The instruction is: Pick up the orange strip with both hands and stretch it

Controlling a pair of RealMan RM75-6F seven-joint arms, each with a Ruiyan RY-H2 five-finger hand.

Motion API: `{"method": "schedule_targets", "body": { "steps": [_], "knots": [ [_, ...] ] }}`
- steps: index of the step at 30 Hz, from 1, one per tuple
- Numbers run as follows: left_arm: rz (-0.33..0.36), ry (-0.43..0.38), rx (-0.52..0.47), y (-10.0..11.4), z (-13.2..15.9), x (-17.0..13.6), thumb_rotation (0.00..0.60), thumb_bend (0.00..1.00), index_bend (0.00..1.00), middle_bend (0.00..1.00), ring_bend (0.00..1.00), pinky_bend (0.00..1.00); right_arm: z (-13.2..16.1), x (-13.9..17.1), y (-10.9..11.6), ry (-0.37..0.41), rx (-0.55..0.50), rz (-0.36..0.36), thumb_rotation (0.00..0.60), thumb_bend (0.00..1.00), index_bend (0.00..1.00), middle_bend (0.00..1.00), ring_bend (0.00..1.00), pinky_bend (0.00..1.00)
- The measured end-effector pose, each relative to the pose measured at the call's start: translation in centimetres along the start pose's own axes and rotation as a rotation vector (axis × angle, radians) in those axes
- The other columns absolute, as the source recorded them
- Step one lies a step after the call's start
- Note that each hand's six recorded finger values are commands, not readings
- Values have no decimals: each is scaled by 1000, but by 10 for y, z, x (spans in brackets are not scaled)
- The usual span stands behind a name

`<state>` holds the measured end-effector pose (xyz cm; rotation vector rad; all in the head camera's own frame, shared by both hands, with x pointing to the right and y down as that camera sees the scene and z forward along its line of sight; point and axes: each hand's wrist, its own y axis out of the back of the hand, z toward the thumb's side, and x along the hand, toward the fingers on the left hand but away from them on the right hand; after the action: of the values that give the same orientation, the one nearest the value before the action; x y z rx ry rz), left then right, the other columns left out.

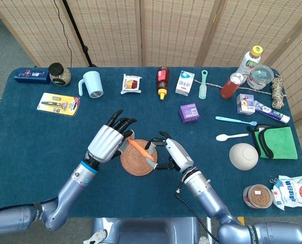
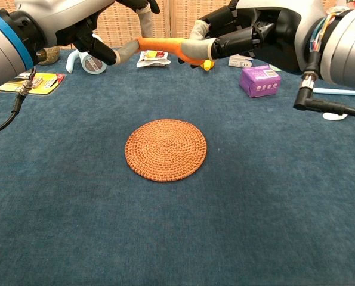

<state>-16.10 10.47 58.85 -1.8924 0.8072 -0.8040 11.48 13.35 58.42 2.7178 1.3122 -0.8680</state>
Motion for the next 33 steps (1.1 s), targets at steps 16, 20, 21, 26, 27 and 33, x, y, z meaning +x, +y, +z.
{"method": "schedule_targets", "body": {
  "steps": [16,20,21,26,27,33],
  "knots": [
    [-6,4,50,6,-12,-2,600,541,628,265,262,72,-1,1,5,0,6,-6,600,513,712,404,356,33],
    [-8,1,70,8,-15,-3,600,543,630,275,283,79,-1,1,7,-2,7,-10,600,513,712,405,359,36],
    [-8,1,75,9,-15,-3,600,543,630,276,287,82,-2,1,8,-2,7,-11,600,514,712,406,359,37],
    [-8,3,122,15,-25,-5,600,543,632,286,301,94,-4,3,15,-10,7,-25,600,514,713,405,360,41],
    [-8,4,130,16,-27,-5,600,543,634,288,303,94,-5,3,17,-11,8,-27,600,514,713,406,360,41],
    [0,6,172,25,-37,-5,600,547,637,294,309,95,-9,5,22,-21,19,-32,600,513,712,405,361,41]
  ]
}}
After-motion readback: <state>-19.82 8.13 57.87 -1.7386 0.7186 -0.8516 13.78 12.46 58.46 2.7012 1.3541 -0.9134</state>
